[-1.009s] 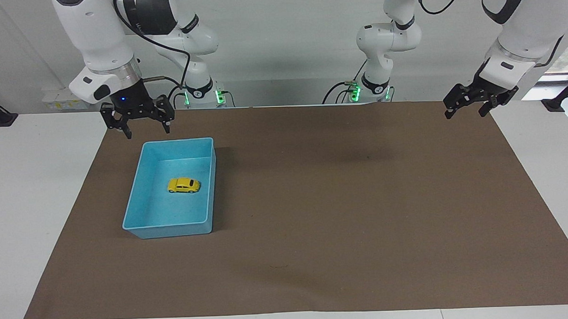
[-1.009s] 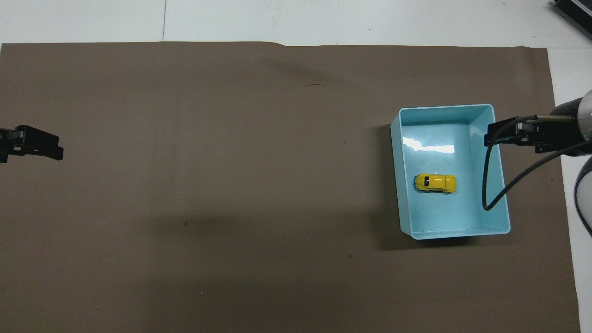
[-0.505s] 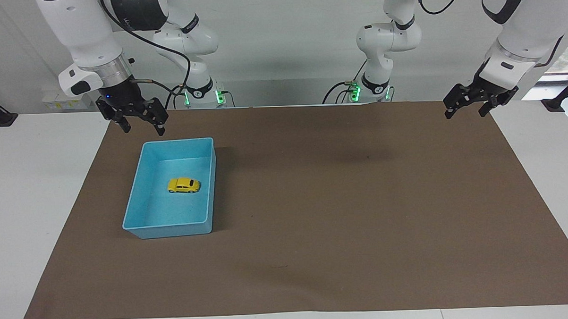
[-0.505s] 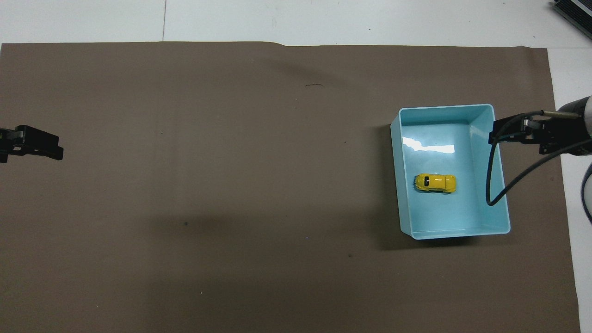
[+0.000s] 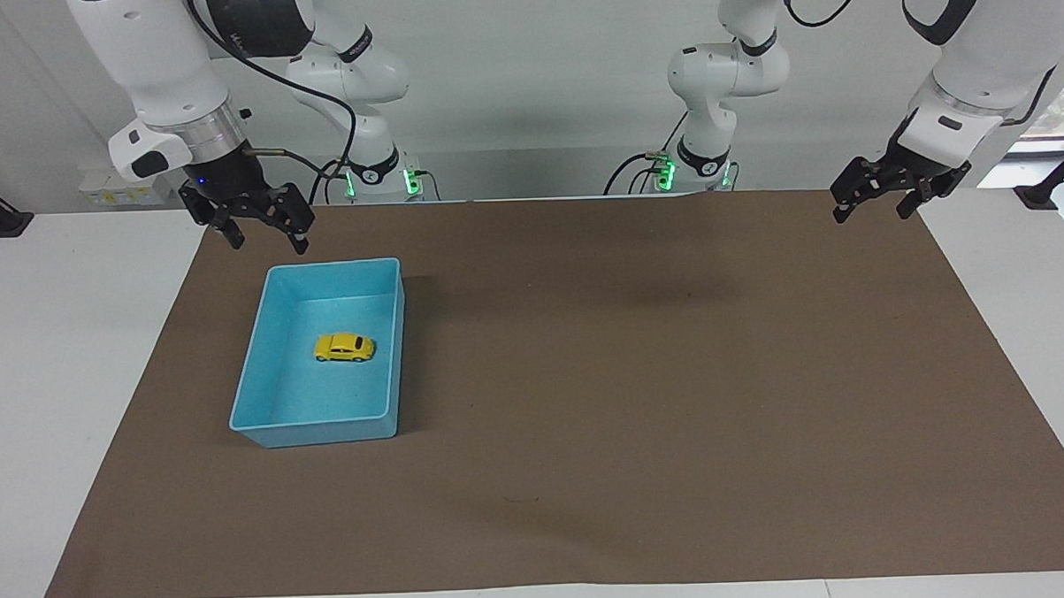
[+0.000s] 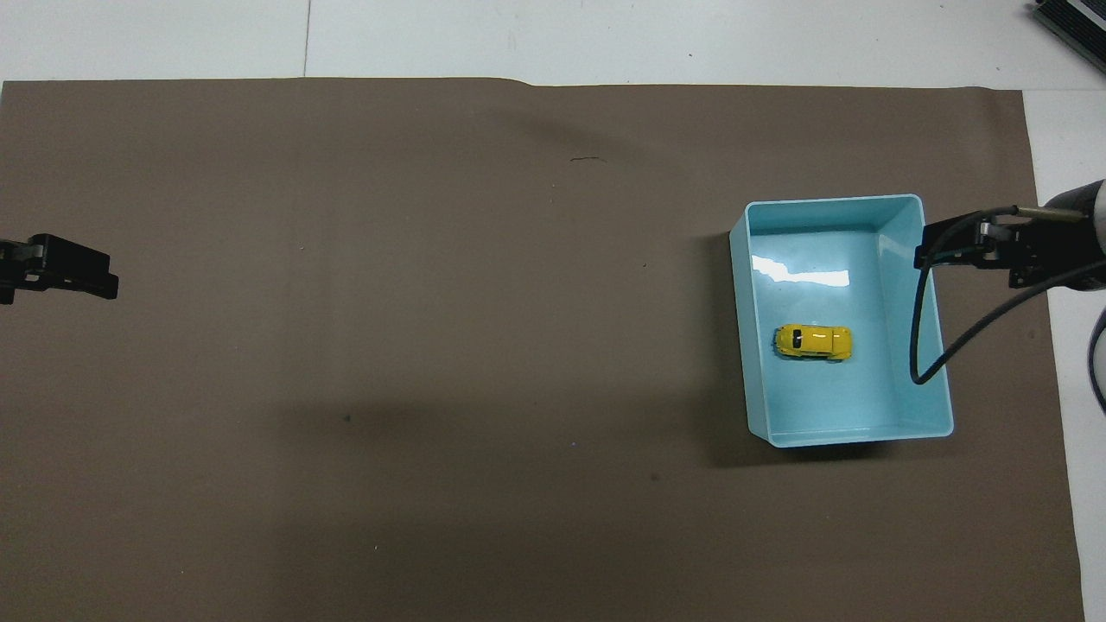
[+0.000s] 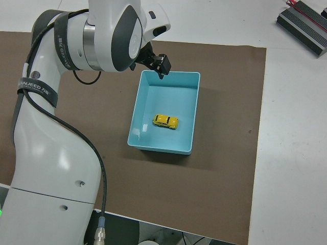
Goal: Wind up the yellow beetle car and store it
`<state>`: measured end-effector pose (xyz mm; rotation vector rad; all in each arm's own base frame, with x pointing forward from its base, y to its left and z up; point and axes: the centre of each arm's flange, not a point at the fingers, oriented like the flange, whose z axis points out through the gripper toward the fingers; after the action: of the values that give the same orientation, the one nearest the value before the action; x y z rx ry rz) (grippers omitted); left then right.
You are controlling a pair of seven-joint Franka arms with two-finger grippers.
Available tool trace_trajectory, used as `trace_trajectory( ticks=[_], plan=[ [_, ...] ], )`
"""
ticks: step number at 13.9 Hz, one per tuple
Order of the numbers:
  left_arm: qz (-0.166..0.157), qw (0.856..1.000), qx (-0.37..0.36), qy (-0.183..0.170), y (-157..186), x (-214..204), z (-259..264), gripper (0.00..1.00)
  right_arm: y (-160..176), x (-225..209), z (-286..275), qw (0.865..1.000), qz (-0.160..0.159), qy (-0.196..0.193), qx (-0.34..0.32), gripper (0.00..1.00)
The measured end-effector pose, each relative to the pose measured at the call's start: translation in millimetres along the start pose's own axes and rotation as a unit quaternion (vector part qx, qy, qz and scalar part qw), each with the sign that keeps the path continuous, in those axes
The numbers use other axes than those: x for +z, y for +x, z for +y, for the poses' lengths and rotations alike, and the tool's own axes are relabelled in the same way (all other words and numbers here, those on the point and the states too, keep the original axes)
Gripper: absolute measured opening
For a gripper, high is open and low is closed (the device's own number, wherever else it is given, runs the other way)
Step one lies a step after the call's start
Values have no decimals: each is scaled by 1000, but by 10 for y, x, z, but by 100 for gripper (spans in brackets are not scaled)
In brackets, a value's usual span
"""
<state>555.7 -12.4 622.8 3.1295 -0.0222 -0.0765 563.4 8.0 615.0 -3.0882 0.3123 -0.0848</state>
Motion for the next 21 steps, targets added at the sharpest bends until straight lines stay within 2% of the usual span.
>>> trace_trajectory(
  ticks=[21],
  plan=[
    [0,1000,0,0,0,0,0,100,-18,1,-5,1000,-7,0,0,100]
  ],
)
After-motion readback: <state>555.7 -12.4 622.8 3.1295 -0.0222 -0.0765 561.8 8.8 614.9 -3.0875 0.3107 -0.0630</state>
